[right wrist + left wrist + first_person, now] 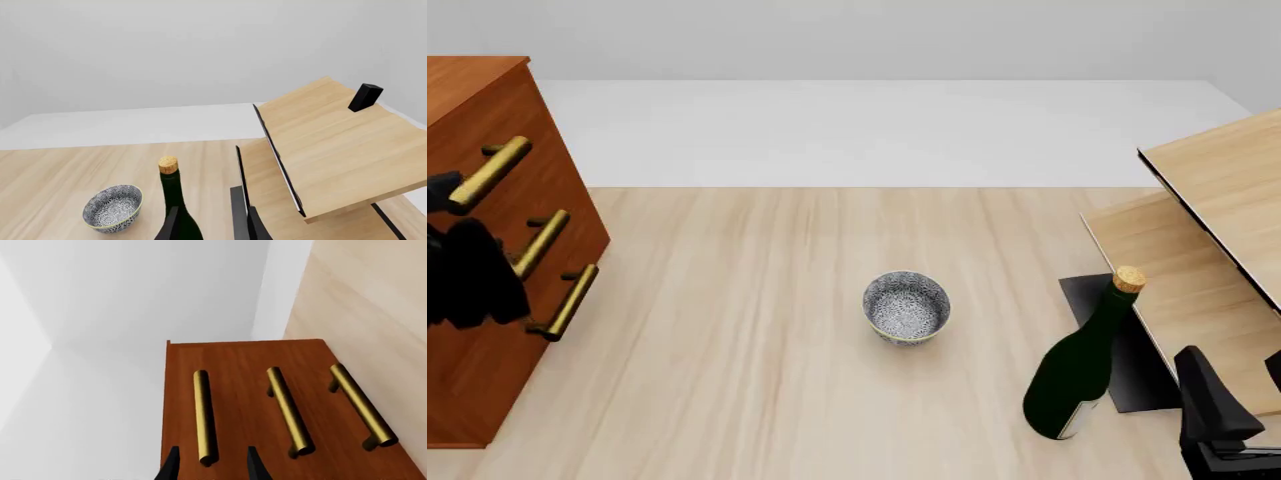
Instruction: Close the bottom drawer of the cabinet and open the top drawer.
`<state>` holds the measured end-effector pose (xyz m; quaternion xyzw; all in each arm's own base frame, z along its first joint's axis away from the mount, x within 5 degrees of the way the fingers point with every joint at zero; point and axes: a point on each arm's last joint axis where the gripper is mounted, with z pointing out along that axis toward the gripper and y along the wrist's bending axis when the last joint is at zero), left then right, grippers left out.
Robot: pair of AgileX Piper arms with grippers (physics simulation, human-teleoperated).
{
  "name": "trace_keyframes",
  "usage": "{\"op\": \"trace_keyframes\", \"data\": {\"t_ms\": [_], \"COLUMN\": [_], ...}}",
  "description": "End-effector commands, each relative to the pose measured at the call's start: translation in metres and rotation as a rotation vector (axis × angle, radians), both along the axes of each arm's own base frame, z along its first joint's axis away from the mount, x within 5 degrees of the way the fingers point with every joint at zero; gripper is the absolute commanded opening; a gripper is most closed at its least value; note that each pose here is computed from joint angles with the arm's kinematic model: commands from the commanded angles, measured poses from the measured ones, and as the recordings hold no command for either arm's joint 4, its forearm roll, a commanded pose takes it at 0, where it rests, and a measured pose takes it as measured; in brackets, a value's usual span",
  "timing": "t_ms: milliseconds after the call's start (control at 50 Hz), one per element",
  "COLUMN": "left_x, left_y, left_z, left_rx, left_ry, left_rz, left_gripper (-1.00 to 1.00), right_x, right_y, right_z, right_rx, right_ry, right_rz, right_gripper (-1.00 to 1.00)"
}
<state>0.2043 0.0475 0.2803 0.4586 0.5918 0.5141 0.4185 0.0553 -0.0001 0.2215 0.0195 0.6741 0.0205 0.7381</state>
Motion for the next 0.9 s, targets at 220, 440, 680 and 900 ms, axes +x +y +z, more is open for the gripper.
{"op": "trace_keyframes", "data": {"t_ms": [220,440,680,900], "left_x": [0.011,0.018,0.018,0.018], "left_y": [0.014,0.017,0.020,0.023], "left_z": [0.000,-0.002,-0.006,-0.005], "left_rx": [0.038,0.038,0.038,0.061], "left_ry": [-0.019,-0.017,-0.011,-0.032], "left_rz": [0.045,0.051,0.063,0.074], "left_gripper": [1.00,1.00,1.00,-1.00], "right_x": [0.000,0.000,0.000,0.000], "right_y": [0.000,0.000,0.000,0.000], "right_z": [0.000,0.000,-0.001,-0.001], "right_rx": [-0.002,-0.010,-0.016,-0.017], "right_ry": [0.000,0.000,0.000,0.000], "right_rz": [-0.002,-0.006,-0.002,-0.001], "right_gripper": [1.00,1.00,1.00,1.00]}}
